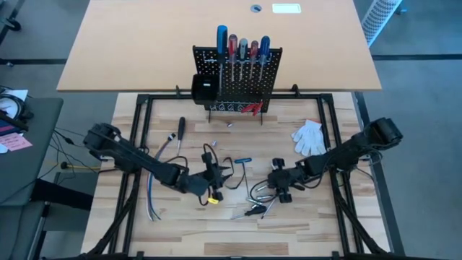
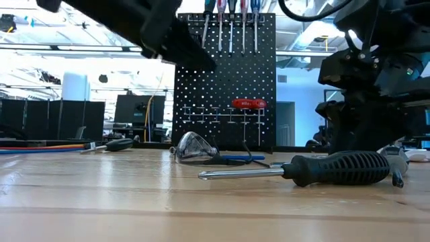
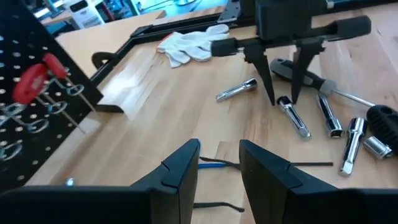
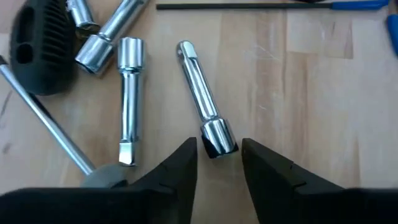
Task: Hang tools onto peg board
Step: Put the silver extension bar into the black bin on the black pegboard
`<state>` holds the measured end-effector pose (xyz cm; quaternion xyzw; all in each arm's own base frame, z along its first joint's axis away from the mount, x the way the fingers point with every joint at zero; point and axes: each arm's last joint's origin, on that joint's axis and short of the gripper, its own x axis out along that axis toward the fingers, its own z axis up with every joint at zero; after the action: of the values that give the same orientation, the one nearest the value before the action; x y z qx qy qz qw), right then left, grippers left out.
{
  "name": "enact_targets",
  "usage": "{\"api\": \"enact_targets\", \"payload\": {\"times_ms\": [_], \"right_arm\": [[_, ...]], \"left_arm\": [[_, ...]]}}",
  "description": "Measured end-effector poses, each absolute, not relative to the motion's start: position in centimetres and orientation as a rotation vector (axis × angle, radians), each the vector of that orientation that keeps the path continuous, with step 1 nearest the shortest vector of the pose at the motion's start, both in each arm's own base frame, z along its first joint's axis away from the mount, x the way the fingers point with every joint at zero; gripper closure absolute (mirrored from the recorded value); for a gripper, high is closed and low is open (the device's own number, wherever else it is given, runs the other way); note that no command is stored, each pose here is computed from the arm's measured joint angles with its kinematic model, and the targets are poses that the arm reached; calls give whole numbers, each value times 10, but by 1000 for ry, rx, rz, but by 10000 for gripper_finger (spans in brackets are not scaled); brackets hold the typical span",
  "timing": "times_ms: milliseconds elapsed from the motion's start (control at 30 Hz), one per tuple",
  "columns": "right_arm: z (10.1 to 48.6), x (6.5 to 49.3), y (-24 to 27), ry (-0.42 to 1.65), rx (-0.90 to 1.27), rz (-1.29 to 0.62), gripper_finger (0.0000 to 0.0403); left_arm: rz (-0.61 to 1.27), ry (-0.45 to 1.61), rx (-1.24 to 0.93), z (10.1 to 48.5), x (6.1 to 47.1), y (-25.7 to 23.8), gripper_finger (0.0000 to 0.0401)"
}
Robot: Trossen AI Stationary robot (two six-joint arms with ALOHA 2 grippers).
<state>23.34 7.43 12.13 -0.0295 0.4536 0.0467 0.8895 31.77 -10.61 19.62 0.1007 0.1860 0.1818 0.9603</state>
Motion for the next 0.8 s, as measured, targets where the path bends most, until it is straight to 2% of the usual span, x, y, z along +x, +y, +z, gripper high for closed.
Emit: {"api": "enact_targets", "payload": {"times_ms": [267, 467, 667, 800], "right_arm": [[108, 243, 76, 918, -71, 101, 328], [97, 251, 79, 890, -67, 102, 339], [117, 245, 75, 835, -78, 42, 341], [145, 244, 75, 689, -82, -42, 346]], "left_arm": [[332, 363, 90, 177, 335, -93, 290], [294, 364, 112, 176, 337, -92, 290], [170, 383, 138, 175, 337, -98, 289], [84, 383, 80, 176, 338, -100, 277]]}}
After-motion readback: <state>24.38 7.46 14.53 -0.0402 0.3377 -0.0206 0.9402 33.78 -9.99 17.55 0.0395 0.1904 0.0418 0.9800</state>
